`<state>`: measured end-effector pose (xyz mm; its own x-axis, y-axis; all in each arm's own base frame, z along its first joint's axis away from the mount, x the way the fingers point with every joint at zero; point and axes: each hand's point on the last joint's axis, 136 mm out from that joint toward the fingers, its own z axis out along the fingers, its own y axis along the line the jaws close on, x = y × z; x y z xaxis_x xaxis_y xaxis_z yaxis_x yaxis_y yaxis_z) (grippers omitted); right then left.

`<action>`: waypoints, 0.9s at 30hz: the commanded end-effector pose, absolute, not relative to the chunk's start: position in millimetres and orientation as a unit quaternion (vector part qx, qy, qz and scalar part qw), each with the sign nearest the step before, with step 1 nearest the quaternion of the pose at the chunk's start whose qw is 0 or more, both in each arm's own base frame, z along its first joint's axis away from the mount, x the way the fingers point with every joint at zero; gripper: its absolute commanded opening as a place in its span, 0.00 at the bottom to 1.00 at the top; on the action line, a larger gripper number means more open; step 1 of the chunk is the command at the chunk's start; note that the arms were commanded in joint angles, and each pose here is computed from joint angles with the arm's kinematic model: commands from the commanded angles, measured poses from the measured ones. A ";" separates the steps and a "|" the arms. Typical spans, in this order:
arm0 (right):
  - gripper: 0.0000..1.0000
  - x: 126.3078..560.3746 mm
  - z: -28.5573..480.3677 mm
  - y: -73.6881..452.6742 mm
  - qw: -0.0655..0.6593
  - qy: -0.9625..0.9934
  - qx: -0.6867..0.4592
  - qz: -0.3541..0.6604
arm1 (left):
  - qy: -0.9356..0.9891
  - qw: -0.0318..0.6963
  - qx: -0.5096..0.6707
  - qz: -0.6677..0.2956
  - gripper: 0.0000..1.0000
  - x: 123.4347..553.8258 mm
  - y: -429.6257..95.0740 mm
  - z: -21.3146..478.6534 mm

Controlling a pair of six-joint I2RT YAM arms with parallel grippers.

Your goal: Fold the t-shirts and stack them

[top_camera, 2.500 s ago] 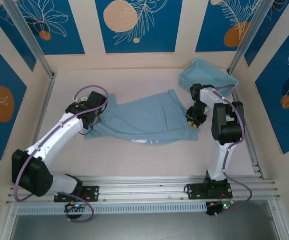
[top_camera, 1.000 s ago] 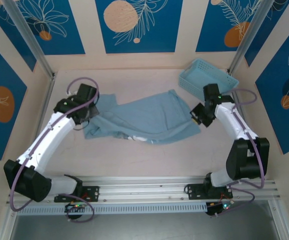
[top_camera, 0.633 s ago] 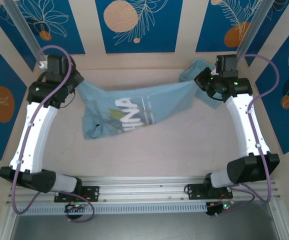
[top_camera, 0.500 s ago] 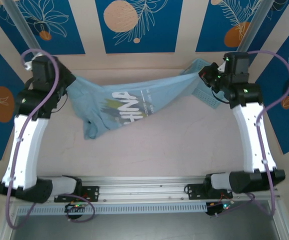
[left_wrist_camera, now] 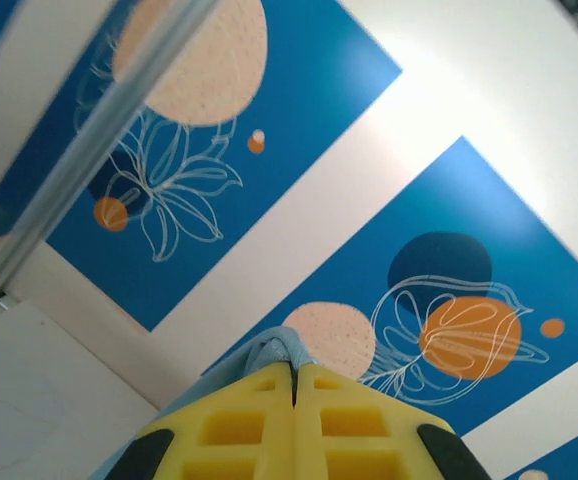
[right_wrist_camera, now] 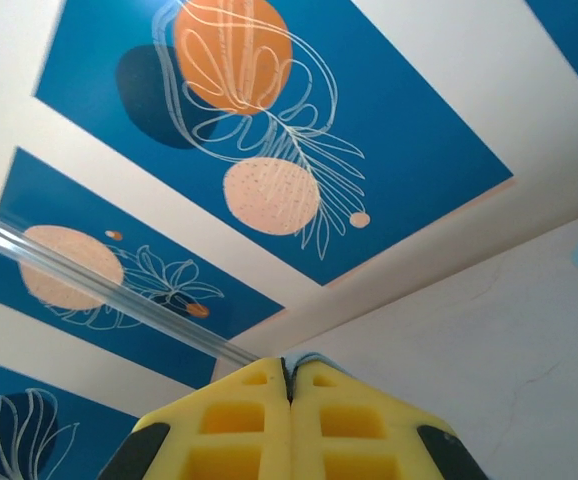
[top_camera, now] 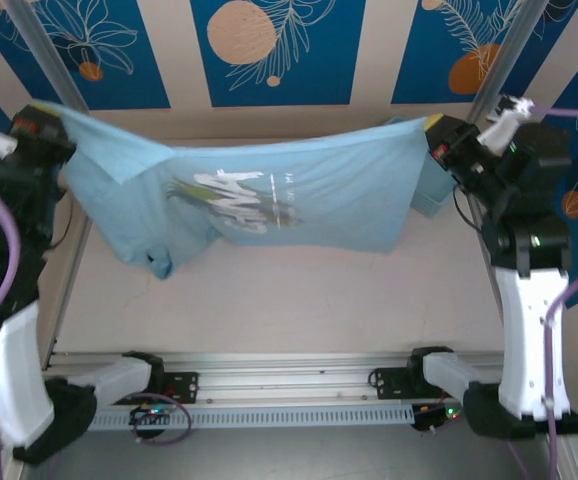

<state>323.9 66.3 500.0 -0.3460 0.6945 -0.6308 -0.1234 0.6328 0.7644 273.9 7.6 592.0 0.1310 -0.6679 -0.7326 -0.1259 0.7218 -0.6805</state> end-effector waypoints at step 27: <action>0.00 516.3 493.7 108.7 0.436 0.736 0.138 0.499 | 0.647 0.653 -0.248 -0.305 0.00 361.6 2.0 588.5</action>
<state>513.4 91.5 539.8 -0.4568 0.6840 -0.5688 -0.3196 0.4705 0.8225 352.2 0.8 652.8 0.0800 -0.7105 -0.6991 0.2009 0.6985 -0.6869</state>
